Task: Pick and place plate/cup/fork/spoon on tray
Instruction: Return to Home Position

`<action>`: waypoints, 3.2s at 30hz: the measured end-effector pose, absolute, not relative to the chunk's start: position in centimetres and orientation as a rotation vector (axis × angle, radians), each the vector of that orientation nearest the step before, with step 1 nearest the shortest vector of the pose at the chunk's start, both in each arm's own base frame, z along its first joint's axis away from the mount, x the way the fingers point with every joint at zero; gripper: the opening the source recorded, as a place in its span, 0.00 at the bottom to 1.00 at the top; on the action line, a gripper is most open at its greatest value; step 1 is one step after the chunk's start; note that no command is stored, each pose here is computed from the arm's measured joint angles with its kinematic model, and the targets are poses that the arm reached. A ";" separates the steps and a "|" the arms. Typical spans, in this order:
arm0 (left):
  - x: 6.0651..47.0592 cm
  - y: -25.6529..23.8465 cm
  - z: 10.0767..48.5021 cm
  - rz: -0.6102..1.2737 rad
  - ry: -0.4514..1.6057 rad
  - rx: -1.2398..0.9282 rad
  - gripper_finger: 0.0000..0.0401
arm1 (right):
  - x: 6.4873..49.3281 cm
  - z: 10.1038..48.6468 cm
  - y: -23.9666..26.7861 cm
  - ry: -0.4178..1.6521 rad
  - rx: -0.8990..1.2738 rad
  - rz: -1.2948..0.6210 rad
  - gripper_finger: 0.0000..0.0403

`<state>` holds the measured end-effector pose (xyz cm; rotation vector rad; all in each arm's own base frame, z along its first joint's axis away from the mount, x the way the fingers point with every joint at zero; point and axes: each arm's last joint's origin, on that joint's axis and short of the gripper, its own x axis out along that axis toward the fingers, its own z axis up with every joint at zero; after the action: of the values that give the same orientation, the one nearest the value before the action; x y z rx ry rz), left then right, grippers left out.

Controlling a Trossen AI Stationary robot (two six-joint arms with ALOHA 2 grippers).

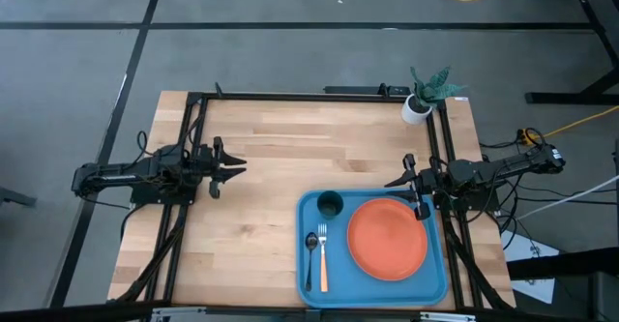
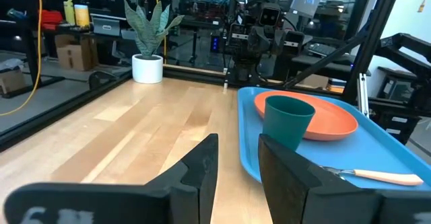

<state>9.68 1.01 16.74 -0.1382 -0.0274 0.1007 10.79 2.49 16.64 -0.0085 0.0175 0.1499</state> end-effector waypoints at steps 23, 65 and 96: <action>9.7 1.0 16.7 0.101 -0.027 -0.138 0.25 | 10.8 16.6 2.5 0.018 0.002 0.148 0.22; 9.7 1.0 16.7 0.101 -0.028 -0.138 0.25 | 9.8 16.5 2.2 0.004 -0.088 0.154 0.22; 9.7 1.0 16.7 0.101 -0.028 -0.137 0.25 | 9.8 16.5 2.2 0.004 -0.089 0.154 0.22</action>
<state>9.68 1.01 16.74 -0.1375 -0.0278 0.1006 9.81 2.25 16.55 -0.0891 0.0040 0.1541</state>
